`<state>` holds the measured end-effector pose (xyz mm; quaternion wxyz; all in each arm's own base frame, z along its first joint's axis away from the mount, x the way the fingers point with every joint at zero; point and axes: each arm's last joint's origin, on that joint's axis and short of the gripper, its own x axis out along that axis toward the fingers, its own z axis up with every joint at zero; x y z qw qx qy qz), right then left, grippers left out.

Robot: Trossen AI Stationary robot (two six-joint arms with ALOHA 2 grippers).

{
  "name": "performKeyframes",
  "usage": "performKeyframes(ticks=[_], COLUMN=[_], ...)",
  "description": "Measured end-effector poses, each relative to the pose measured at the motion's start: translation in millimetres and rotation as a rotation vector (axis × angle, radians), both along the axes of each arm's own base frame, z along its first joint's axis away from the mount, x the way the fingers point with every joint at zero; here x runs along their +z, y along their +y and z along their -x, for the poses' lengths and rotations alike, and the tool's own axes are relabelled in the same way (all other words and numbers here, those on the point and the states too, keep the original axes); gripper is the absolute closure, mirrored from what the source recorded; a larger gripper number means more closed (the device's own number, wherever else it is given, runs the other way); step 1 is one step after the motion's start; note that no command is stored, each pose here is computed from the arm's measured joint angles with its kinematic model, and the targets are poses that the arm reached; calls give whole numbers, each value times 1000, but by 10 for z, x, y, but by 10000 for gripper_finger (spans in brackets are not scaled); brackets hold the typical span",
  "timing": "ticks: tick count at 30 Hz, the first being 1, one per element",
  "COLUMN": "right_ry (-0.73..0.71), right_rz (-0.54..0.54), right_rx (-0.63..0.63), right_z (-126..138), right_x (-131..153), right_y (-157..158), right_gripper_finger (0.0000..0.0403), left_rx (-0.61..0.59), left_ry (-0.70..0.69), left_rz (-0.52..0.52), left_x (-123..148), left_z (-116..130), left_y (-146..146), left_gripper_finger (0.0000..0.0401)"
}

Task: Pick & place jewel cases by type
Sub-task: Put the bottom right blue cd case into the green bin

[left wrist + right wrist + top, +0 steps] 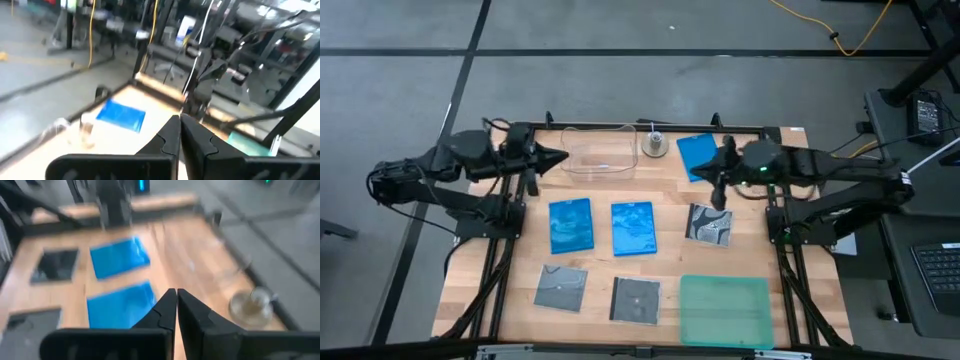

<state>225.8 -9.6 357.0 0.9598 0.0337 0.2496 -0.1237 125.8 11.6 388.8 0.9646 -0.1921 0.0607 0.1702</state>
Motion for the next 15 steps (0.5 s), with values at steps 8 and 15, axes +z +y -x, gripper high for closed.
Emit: performKeyframes(ticks=[8, 15], right_ry=[309, 470], right_rz=[-19, -46], right_rx=[46, 140], right_z=[-385, -663], right_x=[-529, -930], right_y=[7, -14], right_gripper_finger=[385, 394], left_rx=[17, 42], left_ry=[238, 376], left_rz=[106, 221], left_x=[-295, -712], left_z=[-350, -599], left_y=[6, 4], left_gripper_finger=[395, 395])
